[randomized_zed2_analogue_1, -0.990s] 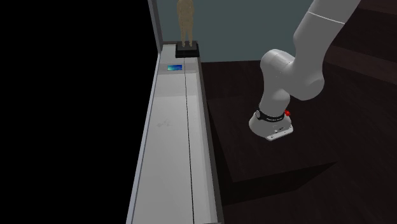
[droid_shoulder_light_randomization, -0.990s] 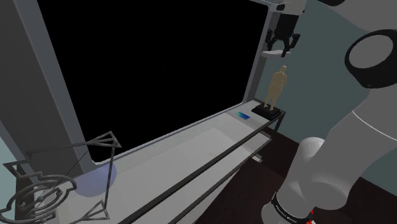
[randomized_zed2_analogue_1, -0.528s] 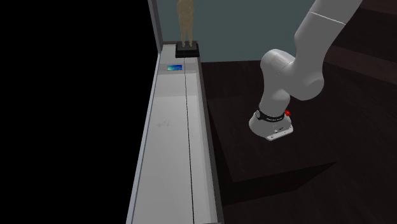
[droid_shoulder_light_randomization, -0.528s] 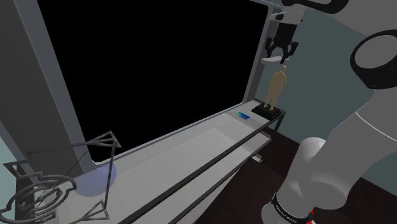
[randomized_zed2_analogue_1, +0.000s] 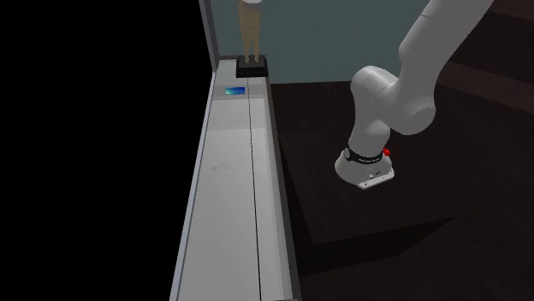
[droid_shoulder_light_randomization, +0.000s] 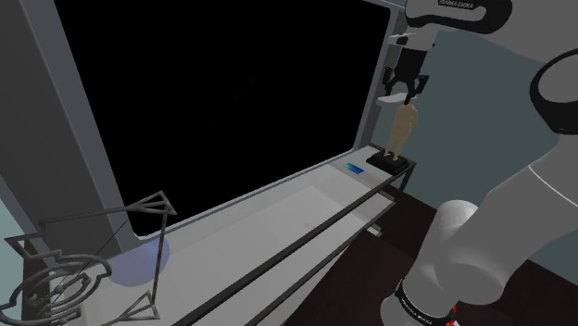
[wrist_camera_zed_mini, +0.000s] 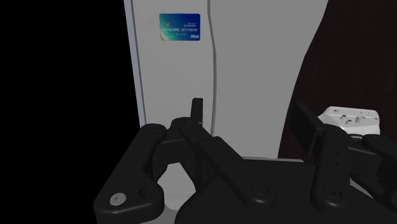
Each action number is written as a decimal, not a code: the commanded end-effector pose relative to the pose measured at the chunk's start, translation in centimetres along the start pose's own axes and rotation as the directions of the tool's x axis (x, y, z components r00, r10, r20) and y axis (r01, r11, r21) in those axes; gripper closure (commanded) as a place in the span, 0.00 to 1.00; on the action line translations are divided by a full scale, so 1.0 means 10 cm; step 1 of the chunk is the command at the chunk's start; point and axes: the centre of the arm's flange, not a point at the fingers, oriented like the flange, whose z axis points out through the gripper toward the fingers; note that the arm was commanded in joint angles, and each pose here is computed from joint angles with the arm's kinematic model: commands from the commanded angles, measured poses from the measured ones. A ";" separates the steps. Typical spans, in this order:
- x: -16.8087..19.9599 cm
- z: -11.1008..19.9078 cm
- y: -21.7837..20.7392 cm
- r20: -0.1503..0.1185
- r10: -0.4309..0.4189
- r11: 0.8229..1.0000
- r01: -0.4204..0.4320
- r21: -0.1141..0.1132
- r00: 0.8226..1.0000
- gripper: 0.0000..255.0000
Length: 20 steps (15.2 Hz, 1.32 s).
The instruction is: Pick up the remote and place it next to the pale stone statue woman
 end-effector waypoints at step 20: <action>0.02 1.12 -0.02 0.000 0.000 1.000 0.000 -0.001 1.000 1.00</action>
